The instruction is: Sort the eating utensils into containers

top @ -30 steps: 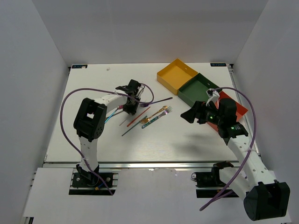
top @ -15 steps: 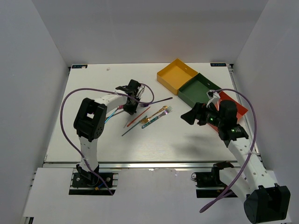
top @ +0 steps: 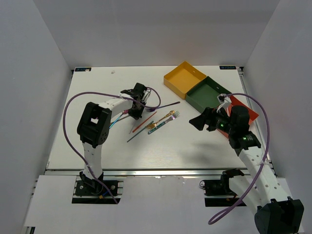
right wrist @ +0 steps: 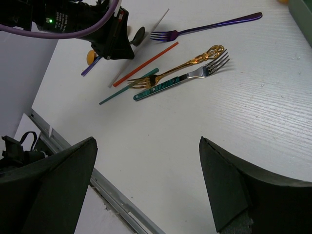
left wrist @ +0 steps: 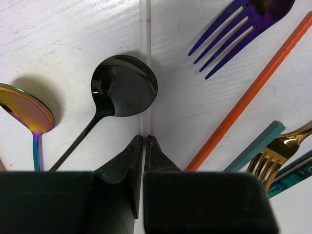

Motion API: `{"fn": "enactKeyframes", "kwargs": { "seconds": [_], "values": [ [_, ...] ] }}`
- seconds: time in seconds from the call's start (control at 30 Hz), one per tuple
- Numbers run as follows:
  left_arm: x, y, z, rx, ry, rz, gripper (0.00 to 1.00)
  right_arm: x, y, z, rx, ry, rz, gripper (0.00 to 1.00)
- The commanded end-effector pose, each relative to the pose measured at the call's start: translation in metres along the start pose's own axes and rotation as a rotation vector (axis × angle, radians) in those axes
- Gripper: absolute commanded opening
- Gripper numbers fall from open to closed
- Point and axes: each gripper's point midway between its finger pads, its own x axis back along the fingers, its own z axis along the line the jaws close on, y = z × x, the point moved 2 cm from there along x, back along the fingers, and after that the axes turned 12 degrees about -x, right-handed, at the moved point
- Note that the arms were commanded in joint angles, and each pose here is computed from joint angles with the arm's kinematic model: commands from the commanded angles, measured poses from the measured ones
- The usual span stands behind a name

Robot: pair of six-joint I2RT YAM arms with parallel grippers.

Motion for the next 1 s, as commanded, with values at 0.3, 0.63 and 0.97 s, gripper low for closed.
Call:
{"fn": "enactKeyframes", "kwargs": {
  "seconds": [0.3, 0.63, 0.97],
  "values": [
    [0.044, 0.024, 0.001, 0.001, -0.047, -0.100, 0.00, 0.004, 0.010, 0.011, -0.005, 0.015, -0.035, 0.89],
    [0.062, 0.024, 0.000, 0.018, -0.047, -0.115, 0.00, 0.003, 0.012, 0.014, -0.021, 0.027, -0.030, 0.89],
    [0.103, 0.038, -0.027, 0.032, -0.150, -0.221, 0.00, -0.014, 0.020, 0.044, -0.040, 0.199, -0.001, 0.89]
  ]
}}
